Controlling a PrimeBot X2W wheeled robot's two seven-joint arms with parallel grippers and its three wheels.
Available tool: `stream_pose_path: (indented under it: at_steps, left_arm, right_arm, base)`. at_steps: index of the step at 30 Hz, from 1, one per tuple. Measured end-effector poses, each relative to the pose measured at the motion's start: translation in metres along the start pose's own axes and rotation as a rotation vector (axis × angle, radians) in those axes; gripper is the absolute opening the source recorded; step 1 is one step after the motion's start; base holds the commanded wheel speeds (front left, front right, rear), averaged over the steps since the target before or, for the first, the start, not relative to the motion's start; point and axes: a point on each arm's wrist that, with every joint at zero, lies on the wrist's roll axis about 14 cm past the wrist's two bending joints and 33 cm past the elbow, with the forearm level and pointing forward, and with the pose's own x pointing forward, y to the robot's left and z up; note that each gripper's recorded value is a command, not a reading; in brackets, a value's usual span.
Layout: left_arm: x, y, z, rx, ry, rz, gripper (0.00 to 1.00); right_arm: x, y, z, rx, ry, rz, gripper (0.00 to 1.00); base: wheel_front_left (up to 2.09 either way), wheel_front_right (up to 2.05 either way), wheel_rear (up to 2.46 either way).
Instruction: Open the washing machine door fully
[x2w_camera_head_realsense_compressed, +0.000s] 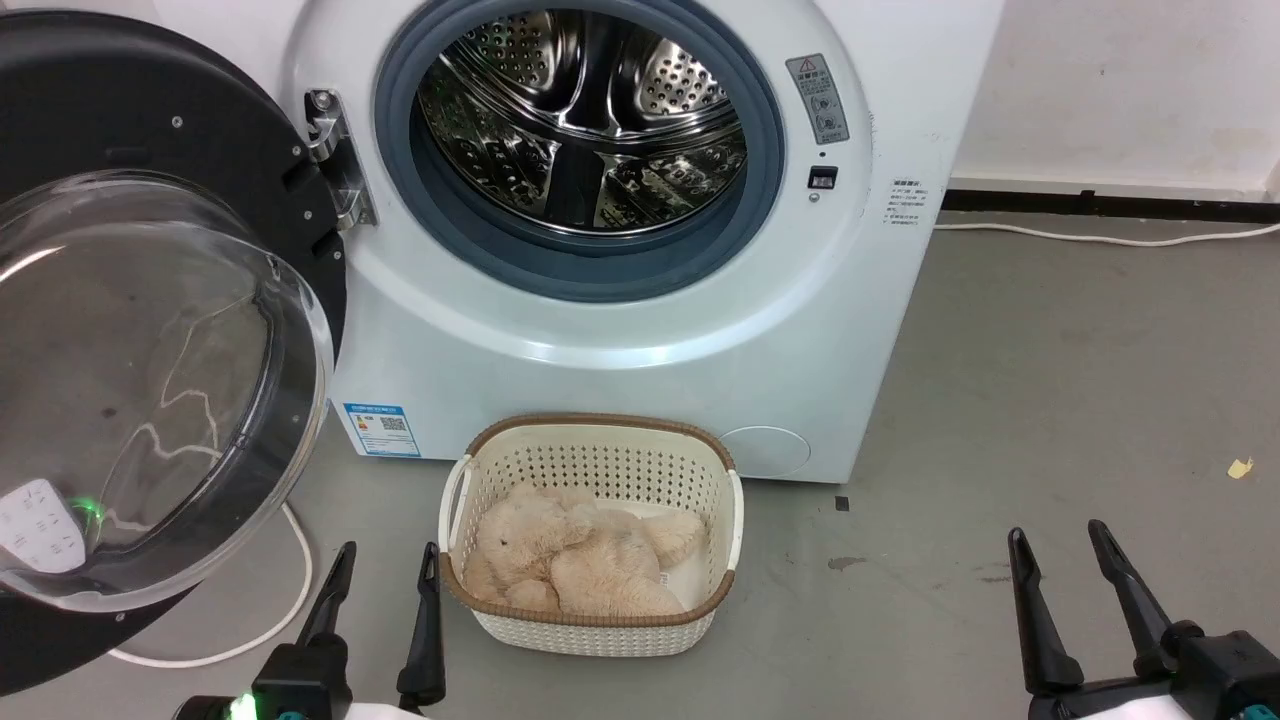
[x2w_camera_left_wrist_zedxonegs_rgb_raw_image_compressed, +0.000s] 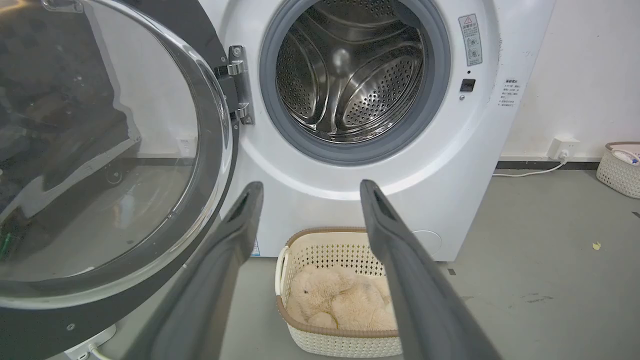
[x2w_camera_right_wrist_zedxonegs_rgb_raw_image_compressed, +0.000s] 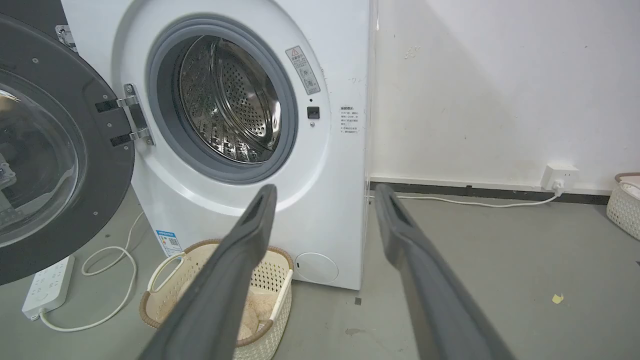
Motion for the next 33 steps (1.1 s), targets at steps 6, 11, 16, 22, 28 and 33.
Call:
stream_pose_path:
  at_steps: [6,11,16,22,28,33]
  left_arm:
    - [-0.0001,0.0002,0.0006,-0.006,-0.002,0.0,1.0]
    - [-0.0001,-0.001,0.0007,-0.009,-0.001,-0.005,0.0]
    - [0.0002,-0.0013,-0.0004,-0.011,0.006,-0.007,0.0]
    - [0.0009,-0.0004,-0.0008,-0.008,0.012,-0.002,0.0]
    - [0.0016,-0.0004,-0.0014,-0.005,0.02,-0.006,0.0]
    - [0.0023,-0.0012,-0.0013,-0.005,0.023,-0.005,0.0]
  right_arm:
    - [0.0004,0.0014,-0.0009,0.007,0.002,0.003,1.0]
    - [0.0006,0.0014,-0.0013,0.008,0.003,0.003,0.0]
    - [0.0005,0.0016,-0.0023,0.008,0.011,0.004,0.0]
    - [0.0005,0.002,-0.0039,0.005,0.023,0.006,0.0]
    - [0.001,0.0029,-0.0052,-0.001,0.034,0.009,0.0]
    - [0.0013,0.0037,-0.006,-0.001,0.04,0.012,0.0]
  base:
    - [0.0,0.0,0.0]
    - [0.0,0.0,0.0]
    - [0.0,0.0,0.0]
    - [0.0,0.0,0.0]
    - [0.0,0.0,0.0]
    - [0.0,0.0,0.0]
